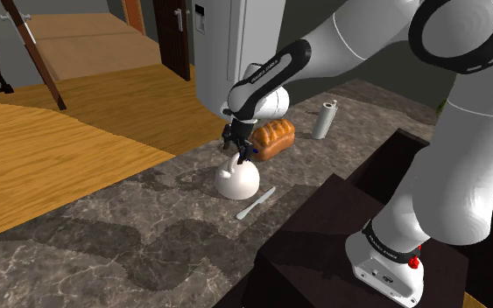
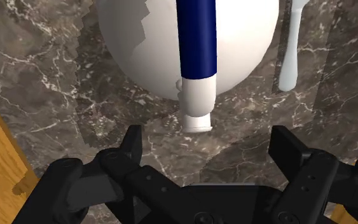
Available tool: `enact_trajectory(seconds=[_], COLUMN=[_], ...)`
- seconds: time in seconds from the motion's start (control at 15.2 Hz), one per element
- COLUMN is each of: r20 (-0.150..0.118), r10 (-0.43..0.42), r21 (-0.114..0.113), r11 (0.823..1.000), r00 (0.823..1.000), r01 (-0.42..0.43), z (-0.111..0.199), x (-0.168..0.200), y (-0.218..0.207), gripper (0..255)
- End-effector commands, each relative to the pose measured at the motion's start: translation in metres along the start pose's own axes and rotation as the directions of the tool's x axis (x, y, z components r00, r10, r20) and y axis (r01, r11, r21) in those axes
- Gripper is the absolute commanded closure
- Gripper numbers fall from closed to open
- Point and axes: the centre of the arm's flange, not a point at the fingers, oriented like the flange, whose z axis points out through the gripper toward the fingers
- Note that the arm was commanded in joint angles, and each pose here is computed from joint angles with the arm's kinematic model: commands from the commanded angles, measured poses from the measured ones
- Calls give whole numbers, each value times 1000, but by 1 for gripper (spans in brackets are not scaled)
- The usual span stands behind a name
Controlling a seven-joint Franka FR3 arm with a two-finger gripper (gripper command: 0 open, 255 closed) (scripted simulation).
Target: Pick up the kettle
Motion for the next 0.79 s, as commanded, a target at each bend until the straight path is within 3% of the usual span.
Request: enact_trajectory(seconds=[0.0,0.53,0.59,0.73], r20=[-6,-6,-6,-6], r10=[-45,-45,-45,-45], r21=[4,4,4,4], r11=[999,999,999,999], r00=[999,999,999,999], r01=[45,45,45,45], z=[17,51,51,51], x=[7,-1,-1,-1], y=[3,3,3,2], gripper=[0,0,255,255])
